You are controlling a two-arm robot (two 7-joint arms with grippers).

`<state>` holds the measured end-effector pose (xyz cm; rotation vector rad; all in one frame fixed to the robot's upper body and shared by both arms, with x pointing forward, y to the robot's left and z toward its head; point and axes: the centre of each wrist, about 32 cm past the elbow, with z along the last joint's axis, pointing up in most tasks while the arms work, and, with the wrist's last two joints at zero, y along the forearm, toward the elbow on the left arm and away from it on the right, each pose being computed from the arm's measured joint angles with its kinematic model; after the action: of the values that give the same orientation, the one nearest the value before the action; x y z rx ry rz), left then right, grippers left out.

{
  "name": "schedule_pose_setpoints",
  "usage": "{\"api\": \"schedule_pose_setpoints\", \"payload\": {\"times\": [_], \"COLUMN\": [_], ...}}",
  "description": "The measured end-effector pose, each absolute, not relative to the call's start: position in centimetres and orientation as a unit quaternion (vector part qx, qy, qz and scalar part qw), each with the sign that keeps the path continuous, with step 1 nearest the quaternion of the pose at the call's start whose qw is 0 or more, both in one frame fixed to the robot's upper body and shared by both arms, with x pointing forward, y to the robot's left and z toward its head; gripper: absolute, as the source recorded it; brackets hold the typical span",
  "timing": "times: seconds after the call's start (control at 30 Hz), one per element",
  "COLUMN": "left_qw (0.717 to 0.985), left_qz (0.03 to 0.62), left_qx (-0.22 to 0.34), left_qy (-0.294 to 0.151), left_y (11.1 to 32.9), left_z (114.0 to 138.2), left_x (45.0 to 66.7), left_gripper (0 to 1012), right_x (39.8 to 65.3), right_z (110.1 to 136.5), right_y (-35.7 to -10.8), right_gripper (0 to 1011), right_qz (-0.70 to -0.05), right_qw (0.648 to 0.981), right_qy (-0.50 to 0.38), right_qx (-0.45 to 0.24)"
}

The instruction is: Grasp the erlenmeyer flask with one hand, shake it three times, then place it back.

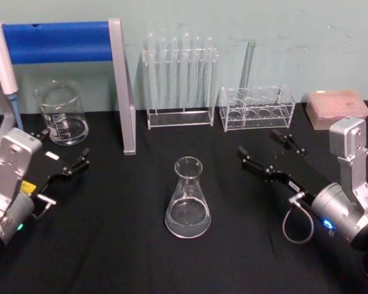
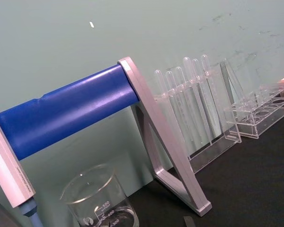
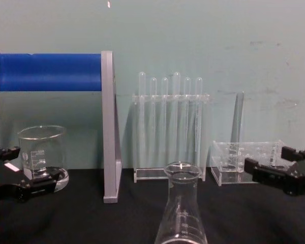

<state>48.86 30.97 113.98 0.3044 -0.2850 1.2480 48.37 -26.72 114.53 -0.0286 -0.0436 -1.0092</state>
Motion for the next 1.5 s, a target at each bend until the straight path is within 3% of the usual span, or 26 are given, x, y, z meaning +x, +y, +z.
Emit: {"api": "schedule_pose_setpoints", "payload": {"times": [0.6,1.5], "left_qw": [0.791,0.791], "left_qz": [0.580,0.580], "left_qx": [0.142,0.141], "left_qy": [-0.132,-0.132], "left_y": [31.0,31.0], "left_z": [114.0,114.0], "left_x": [48.9,48.9], "left_gripper": [1001,1001], "right_x": [49.8,49.5], "right_z": [112.4,111.3], "right_y": [-24.6,-24.7], "right_gripper": [1000,1000], "right_qz": [-0.569,-0.573], "right_qw": [0.821,0.816], "right_qy": [-0.015,0.020], "right_qx": [-0.051,-0.076]}}
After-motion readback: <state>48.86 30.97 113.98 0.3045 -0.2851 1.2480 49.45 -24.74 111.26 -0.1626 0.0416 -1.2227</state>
